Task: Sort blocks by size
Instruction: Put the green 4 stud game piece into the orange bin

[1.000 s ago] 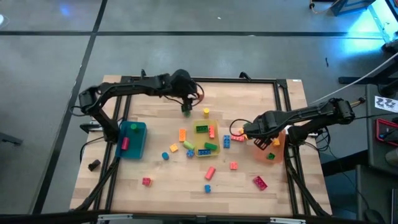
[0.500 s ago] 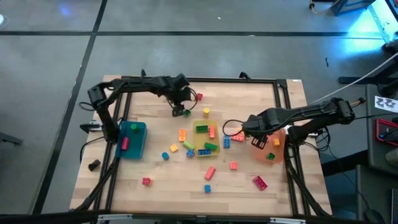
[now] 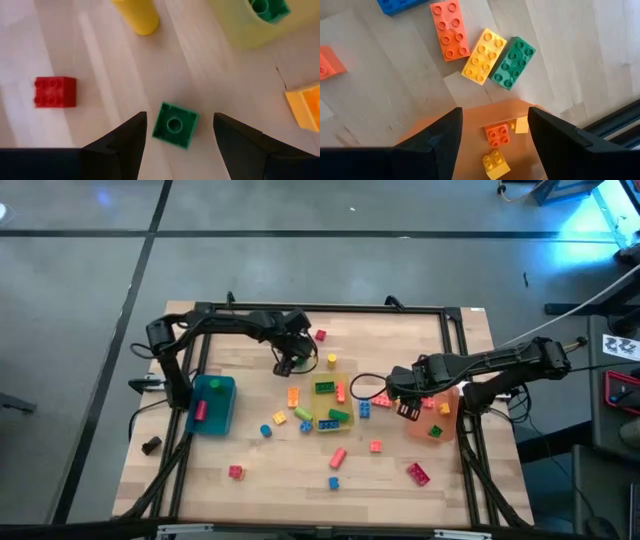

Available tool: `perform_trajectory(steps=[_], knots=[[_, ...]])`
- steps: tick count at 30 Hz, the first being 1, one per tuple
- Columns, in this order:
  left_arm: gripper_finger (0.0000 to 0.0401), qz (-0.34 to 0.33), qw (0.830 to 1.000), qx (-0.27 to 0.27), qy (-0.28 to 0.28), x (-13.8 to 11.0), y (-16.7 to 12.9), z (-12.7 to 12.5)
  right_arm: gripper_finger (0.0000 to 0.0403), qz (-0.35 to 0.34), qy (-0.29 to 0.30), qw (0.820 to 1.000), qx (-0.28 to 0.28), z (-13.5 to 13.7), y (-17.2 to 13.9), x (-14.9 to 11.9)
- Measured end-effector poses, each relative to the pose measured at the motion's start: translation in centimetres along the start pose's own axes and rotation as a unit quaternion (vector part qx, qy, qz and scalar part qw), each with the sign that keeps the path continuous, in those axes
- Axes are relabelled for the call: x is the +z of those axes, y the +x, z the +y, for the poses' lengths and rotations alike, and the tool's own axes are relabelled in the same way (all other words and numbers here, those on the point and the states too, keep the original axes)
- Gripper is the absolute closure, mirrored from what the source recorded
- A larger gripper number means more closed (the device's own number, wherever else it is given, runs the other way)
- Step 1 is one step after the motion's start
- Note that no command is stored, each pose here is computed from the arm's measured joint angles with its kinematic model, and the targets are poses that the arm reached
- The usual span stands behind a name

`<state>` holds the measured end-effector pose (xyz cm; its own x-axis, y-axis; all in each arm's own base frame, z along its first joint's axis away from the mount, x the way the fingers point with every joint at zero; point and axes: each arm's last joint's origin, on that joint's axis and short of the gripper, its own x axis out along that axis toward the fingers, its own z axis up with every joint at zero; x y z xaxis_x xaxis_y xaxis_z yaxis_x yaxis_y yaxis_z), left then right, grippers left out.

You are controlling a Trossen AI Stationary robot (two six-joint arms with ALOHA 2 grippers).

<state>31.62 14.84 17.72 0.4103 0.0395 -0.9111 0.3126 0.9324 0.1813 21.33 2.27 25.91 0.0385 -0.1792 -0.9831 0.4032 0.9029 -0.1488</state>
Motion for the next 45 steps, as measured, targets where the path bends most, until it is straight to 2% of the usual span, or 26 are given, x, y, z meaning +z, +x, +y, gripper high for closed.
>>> perform_trajectory(steps=[8, 14, 18, 25, 30, 34, 40, 45], knots=[[0.0186, 0.024, 0.999, -0.028, 0.001, -0.7, 2.8, -0.1, 0.0175, -0.005, 0.001, 1.0, 0.003, 0.1, 0.0, 0.1], [0.0191, 0.036, 0.999, -0.012, -0.008, -0.8, 3.8, 0.1, 0.0175, -0.012, 0.003, 1.0, 0.007, 0.1, 0.0, 0.2], [0.0223, 0.039, 0.999, -0.011, -0.008, -0.9, 3.8, 0.1, 0.0175, -0.029, 0.006, 0.999, 0.017, 0.3, 0.0, 0.6], [0.0313, 0.046, 0.998, -0.014, -0.029, -1.0, 3.8, 0.0, 0.0175, -0.044, 0.009, 0.999, 0.027, 0.5, -0.1, 0.9], [0.0334, 0.048, 0.998, -0.005, -0.034, -0.7, 3.8, -0.1, 0.0175, -0.044, 0.009, 0.999, 0.027, 0.5, -0.1, 0.9], [0.0316, 0.068, 0.996, 0.041, -0.044, -0.2, 3.9, -0.2, 0.0175, -0.044, 0.009, 0.999, 0.027, 0.5, -0.1, 0.9], [0.025, 0.102, 0.989, 0.094, -0.04, 1.0, 3.8, -0.8, 0.0175, -0.044, 0.009, 0.999, 0.027, 0.5, -0.1, 0.9], [0.0213, 0.1, 0.985, 0.109, -0.089, 2.6, 3.1, -1.2, 0.0175, -0.044, 0.009, 0.999, 0.027, 0.5, -0.1, 0.9]])
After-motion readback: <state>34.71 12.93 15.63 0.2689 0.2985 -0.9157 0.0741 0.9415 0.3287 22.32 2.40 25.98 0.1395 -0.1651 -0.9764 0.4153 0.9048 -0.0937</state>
